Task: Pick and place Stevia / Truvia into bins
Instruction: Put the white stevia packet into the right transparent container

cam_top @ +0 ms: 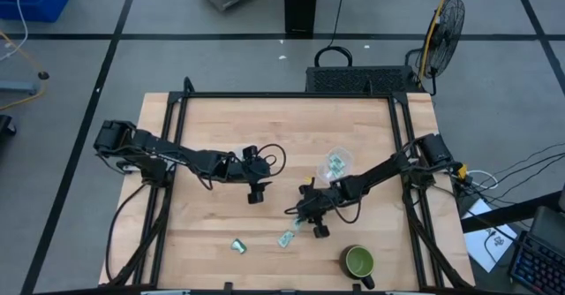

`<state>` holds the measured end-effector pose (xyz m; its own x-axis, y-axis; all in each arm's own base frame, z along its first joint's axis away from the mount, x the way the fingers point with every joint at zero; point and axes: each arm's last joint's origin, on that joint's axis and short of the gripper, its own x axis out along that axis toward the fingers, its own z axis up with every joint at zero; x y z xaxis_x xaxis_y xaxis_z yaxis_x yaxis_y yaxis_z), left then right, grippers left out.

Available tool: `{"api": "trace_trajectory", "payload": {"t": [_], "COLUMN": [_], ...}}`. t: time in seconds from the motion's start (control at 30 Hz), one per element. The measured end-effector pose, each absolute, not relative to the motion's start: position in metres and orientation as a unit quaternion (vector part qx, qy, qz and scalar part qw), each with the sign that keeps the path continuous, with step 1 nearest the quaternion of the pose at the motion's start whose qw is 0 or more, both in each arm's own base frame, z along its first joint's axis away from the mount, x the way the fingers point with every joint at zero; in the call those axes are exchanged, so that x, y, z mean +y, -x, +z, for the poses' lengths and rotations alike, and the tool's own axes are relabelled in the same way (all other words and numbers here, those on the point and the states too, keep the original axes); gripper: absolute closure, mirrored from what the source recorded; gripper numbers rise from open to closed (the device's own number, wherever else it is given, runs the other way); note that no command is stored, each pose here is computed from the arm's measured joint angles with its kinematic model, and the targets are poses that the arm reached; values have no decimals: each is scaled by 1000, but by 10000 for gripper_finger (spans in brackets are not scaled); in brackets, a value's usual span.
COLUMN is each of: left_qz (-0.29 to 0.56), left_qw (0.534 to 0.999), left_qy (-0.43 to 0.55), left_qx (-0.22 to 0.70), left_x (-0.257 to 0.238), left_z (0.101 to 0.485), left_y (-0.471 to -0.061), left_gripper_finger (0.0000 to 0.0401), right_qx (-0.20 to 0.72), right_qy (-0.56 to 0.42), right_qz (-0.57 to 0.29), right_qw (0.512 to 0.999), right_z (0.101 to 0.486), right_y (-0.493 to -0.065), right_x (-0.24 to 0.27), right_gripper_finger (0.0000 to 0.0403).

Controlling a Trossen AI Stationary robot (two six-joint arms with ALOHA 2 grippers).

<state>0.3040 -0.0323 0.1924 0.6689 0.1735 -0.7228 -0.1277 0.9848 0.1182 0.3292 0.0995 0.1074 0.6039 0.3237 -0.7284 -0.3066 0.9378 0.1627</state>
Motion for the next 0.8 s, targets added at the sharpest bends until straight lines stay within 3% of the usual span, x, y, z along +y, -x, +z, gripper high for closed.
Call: {"api": "trace_trajectory", "payload": {"t": [0.2,0.37,0.67,0.8], "left_qz": [83,83,83,87], "left_qw": [913,913,913,913], "left_qy": [-29,-29,-28,-19], "left_qx": [398,398,398,397], "left_x": [-32,-32,-32,-32], "left_z": [192,192,192,192], "left_y": [-304,-304,-304,-304], "left_gripper_finger": [169,169,169,169], "right_qx": [404,383,381,403], "right_qy": [-4,5,52,27], "right_qz": [147,118,-139,-184], "right_qw": [903,916,913,896], "right_z": [115,151,224,234], "right_y": [-328,-320,-268,-243], "right_x": [96,87,43,26], "right_gripper_finger": [395,400,400,400]}}
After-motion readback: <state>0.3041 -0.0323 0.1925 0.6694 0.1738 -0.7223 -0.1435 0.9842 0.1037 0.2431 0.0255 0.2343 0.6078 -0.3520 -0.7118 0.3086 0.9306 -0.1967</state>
